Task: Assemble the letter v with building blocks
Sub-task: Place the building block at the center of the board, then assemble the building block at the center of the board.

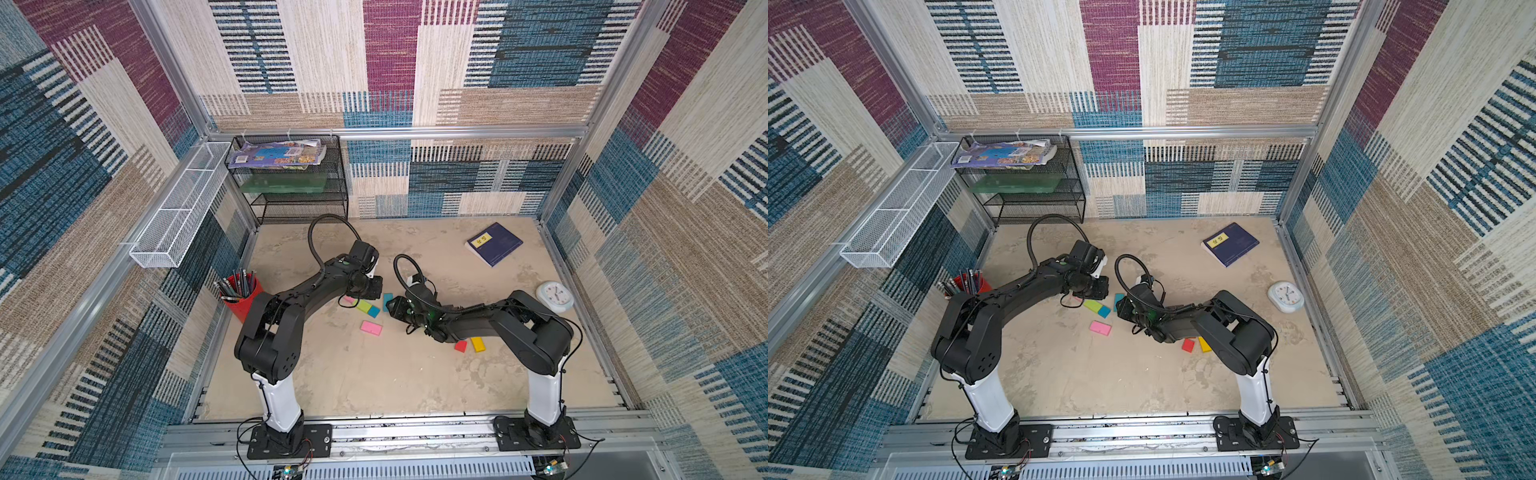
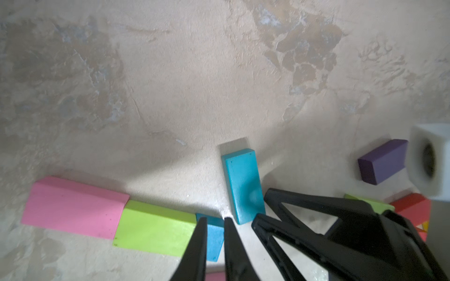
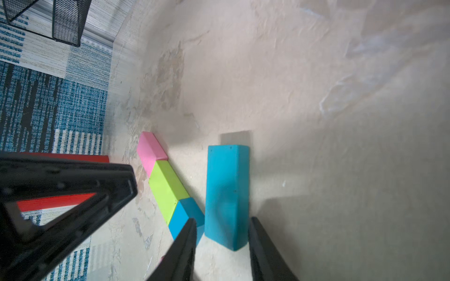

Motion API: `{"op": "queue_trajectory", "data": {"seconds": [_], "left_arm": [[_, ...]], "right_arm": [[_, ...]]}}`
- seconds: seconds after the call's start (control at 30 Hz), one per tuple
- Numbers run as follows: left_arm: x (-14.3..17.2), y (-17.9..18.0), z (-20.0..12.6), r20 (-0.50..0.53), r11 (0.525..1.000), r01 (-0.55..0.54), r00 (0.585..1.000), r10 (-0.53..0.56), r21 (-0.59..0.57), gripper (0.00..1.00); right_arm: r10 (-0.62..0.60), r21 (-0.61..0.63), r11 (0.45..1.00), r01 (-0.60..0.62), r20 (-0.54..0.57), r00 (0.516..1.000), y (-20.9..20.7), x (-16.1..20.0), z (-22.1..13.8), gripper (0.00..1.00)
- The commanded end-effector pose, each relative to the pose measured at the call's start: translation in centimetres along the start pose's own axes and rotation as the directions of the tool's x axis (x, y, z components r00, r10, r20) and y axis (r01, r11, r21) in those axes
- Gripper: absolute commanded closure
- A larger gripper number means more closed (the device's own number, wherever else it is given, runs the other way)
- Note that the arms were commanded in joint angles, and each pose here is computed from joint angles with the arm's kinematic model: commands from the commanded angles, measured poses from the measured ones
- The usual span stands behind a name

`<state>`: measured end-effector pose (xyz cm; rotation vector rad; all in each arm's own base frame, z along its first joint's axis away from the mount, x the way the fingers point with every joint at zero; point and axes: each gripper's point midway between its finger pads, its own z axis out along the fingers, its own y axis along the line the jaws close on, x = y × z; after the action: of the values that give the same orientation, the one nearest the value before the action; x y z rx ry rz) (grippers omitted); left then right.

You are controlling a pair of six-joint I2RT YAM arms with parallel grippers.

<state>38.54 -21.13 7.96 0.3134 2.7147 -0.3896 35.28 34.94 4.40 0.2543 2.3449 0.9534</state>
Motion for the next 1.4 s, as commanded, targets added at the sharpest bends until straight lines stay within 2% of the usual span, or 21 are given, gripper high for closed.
{"op": "queue_trajectory", "data": {"seconds": [0.0,0.1,0.2,0.33,0.43,0.67,0.8,0.93,1.37], "left_arm": [[0.6,0.3,-0.2,-0.035,0.999,-0.052,0.998,0.051,-0.013,0.87],[0.8,-0.1,0.0,-0.062,0.997,-0.071,0.996,0.071,0.007,0.90],[1.0,-0.6,0.5,-0.096,0.995,-0.091,0.991,0.093,0.031,0.93],[1.3,-0.7,1.4,-0.139,0.994,-0.097,0.985,0.102,0.041,0.99],[1.4,-0.5,1.8,-0.155,0.995,-0.098,0.983,0.103,0.034,1.00],[1.7,-0.7,2.9,-0.194,0.994,-0.096,0.976,0.104,0.051,1.00],[2.0,-1.1,3.7,-0.222,0.992,-0.100,0.968,0.114,0.072,1.00],[2.0,-1.1,4.3,-0.239,0.992,-0.098,0.964,0.114,0.076,1.00],[1.3,-1.2,5.2,-0.253,0.991,-0.112,0.959,0.128,0.079,1.00]], "right_arm": [[-0.007,-0.003,1.000,0.007,0.072,0.997,0.7,-1.5,-1.5,0.58],[-0.064,0.022,0.998,0.063,0.093,0.994,1.0,-2.4,-2.6,0.59],[-0.137,0.055,0.990,0.133,0.069,0.988,1.0,-2.5,-2.8,0.66],[-0.276,0.107,0.955,0.275,-0.004,0.961,0.7,-2.2,-1.8,0.84],[-0.323,0.129,0.936,0.328,-0.060,0.944,-0.3,-1.5,-1.1,1.00],[-0.291,0.076,0.950,0.303,-0.134,0.947,-2.7,-0.4,0.2,1.00],[-0.287,0.010,0.956,0.293,-0.161,0.944,-2.8,0.2,1.0,1.00],[-0.267,-0.043,0.964,0.263,-0.161,0.950,-2.8,0.4,1.3,1.00],[-0.220,-0.081,0.974,0.209,-0.163,0.962,-3.3,-0.1,1.9,1.00]]}}
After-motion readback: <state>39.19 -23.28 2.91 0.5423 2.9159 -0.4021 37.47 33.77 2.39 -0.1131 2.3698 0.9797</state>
